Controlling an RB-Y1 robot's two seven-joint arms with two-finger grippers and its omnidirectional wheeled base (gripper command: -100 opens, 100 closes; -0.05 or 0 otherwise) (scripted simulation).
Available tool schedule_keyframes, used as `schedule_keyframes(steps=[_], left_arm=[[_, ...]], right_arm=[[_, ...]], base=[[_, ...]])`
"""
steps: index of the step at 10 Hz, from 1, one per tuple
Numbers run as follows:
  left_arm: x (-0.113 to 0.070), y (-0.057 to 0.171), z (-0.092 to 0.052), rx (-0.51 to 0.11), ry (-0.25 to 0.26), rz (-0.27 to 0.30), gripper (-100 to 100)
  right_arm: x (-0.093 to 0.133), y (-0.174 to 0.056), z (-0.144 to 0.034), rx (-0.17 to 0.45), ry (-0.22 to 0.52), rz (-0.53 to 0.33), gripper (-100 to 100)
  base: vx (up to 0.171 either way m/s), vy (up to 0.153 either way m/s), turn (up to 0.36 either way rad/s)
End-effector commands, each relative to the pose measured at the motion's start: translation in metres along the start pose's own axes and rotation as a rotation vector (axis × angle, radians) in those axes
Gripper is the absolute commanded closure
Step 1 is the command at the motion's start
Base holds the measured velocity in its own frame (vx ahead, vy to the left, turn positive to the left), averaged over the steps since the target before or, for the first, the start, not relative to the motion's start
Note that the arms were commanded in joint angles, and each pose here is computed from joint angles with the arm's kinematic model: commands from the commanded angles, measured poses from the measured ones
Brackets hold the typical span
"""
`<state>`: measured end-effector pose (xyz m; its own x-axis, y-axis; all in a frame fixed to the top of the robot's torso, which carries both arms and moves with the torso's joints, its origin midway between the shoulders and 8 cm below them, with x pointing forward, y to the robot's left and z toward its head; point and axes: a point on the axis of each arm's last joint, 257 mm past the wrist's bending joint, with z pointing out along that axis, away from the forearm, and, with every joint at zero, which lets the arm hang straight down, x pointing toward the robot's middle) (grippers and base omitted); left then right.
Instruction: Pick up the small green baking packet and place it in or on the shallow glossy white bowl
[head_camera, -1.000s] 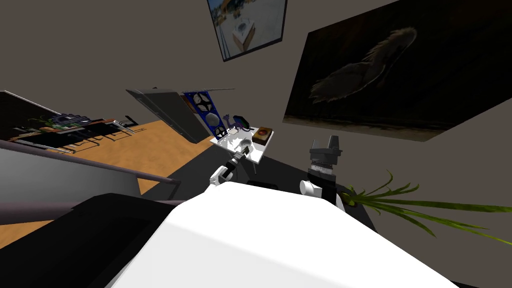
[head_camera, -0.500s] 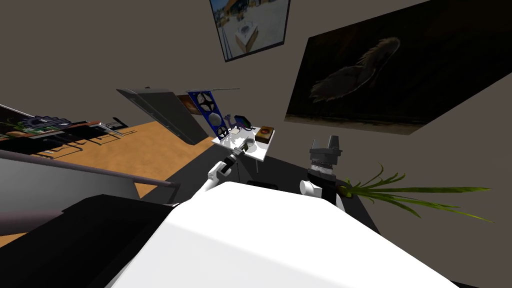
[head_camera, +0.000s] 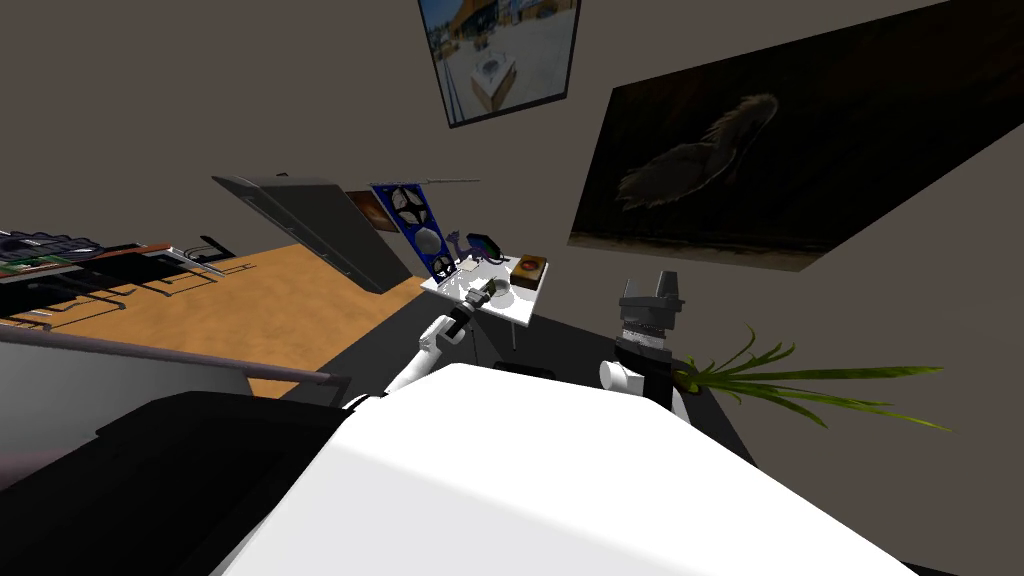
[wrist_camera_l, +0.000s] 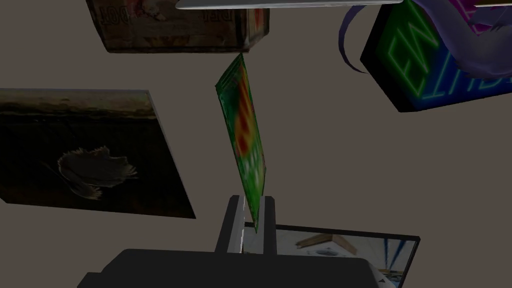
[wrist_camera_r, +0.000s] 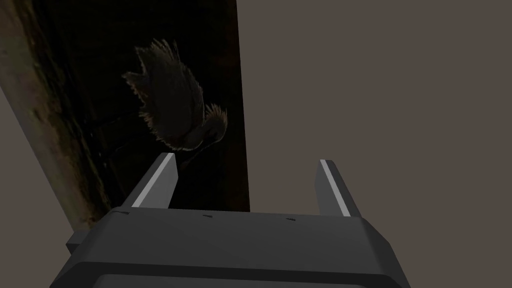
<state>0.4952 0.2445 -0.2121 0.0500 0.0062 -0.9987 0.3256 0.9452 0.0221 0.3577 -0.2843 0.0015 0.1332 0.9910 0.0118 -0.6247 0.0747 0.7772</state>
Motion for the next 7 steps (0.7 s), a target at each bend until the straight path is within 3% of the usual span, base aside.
schedule_keyframes(steps=[1, 6, 7], left_arm=[[-0.003, 0.005, 0.006, -0.023, 0.002, -0.008, 100], [-0.01, 0.018, 0.023, -0.092, 0.01, -0.027, 100], [-0.01, 0.015, 0.022, -0.082, 0.008, -0.025, 100]], right_arm=[[0.0, 0.0, 0.0, 0.0, 0.0, 0.0, 0], [0.0, 0.0, 0.0, 0.0, 0.0, 0.0, 0], [0.0, 0.0, 0.0, 0.0, 0.0, 0.0, 0]], base=[[0.095, 0.013, -0.073], [0.081, -0.003, -0.058], [0.034, 0.001, -0.014]])
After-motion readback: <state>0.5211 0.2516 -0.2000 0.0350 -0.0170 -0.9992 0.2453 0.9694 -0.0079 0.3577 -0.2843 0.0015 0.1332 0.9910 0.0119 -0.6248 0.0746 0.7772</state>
